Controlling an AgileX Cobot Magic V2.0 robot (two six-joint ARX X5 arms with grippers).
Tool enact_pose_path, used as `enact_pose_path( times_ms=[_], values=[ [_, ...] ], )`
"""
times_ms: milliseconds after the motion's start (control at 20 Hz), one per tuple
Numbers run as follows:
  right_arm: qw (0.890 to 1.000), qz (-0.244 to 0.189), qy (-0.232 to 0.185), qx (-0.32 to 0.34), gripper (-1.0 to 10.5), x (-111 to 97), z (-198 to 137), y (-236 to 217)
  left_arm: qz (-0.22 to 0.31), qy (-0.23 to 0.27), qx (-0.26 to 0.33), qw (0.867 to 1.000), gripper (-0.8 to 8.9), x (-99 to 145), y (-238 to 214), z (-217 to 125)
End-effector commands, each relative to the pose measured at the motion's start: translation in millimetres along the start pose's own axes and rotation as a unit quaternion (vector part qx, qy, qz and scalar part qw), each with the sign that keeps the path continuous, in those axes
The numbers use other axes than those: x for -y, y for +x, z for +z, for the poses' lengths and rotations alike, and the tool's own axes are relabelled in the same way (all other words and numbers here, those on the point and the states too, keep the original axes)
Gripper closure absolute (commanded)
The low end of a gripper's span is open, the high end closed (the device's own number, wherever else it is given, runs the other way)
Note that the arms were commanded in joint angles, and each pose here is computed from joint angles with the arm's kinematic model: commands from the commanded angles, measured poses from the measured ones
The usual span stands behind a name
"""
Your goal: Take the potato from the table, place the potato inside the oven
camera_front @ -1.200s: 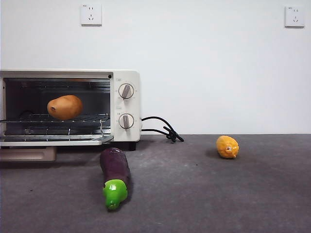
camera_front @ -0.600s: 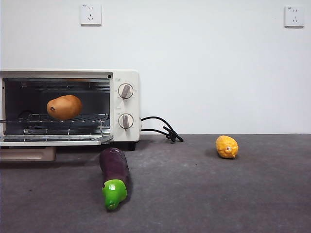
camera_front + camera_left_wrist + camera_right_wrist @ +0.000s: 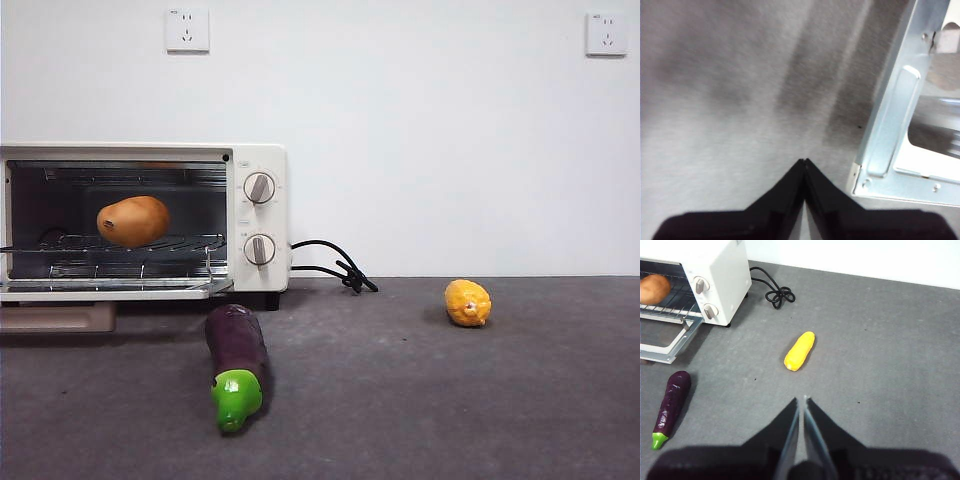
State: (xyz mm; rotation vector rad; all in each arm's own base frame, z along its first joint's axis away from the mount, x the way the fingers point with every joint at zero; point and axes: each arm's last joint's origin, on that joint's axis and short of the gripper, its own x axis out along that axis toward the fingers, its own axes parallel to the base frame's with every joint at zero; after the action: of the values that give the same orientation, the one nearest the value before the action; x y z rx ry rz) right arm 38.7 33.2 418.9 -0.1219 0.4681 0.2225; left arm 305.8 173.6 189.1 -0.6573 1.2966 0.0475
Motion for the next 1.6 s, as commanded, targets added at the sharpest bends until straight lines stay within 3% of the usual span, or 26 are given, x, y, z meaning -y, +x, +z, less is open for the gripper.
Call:
enact_pose_path(
  times_ms=[50, 950, 1600],
  values=[
    [1.000, -0.015, -0.006, -0.005, 9.2, 1, -3, 1, -0.016, -0.016, -0.028, 0.999, 8.21, -7, 15, -1],
    [1.000, -0.028, -0.008, 0.002, 9.2, 1, -3, 1, -0.055, 0.019, -0.074, 0.996, 8.22, 19, 33, -6],
    [1.000, -0.025, -0.012, 0.000, 9.2, 1, -3, 1, -0.204, 0.003, -0.046, 0.978, 8.21, 22, 28, -2]
  ],
)
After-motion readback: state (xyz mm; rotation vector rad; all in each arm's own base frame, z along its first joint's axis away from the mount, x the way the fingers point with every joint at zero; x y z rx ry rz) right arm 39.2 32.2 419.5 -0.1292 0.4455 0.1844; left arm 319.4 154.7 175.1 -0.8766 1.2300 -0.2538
